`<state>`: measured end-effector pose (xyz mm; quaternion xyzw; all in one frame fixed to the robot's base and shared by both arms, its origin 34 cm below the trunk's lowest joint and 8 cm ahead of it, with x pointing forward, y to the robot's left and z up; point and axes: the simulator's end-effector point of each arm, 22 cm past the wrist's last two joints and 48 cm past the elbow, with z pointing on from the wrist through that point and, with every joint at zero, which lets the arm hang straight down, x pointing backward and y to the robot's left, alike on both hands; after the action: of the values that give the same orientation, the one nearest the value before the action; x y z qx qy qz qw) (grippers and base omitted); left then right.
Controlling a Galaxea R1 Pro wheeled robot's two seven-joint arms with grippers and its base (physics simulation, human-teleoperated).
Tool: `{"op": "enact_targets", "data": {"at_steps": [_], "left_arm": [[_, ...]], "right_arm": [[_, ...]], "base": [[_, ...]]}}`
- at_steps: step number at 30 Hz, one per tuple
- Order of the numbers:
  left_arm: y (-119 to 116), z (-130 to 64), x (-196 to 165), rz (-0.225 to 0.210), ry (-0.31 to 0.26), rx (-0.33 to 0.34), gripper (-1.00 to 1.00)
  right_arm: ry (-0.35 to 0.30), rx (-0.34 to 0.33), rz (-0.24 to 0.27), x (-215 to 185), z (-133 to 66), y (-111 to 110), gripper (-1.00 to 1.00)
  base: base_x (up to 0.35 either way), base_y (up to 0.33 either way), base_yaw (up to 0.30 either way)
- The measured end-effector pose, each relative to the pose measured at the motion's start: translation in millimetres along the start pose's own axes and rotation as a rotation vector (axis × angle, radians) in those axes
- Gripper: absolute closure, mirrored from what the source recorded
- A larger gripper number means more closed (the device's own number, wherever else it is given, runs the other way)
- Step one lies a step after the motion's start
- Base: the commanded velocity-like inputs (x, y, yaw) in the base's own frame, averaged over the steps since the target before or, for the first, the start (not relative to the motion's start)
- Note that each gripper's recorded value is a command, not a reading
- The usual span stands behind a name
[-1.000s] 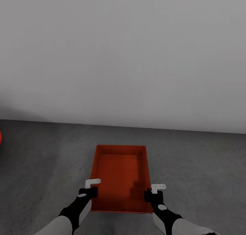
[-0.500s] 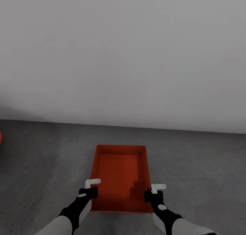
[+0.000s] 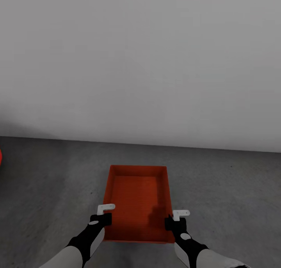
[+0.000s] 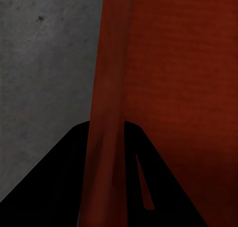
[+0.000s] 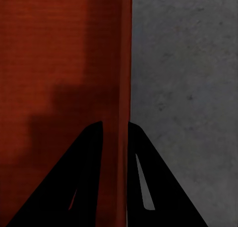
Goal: Move the two storage containers from the living room to the garage. In the garage, place one container on the floor and stack the other container on top of it (either order is fine).
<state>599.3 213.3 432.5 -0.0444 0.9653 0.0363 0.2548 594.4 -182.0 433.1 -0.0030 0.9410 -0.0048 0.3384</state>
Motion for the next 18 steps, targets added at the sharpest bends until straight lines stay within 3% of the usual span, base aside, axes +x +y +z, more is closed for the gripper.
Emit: {"op": "enact_targets", "data": {"at_steps": [9,18], "left_arm": [[0.1,0.0,0.4,0.001,0.001,0.0,1.0],[0.1,-0.2,0.3,0.001,0.001,0.0,1.0]], "right_arm": [[0.001,0.0,0.001,0.6,-0.2,0.0,1.0],[0.001,0.0,0.0,0.4,-0.3,0.0,1.0]], "base": [[0.013,0.0,0.0],[0.143,0.0,0.0]]}}
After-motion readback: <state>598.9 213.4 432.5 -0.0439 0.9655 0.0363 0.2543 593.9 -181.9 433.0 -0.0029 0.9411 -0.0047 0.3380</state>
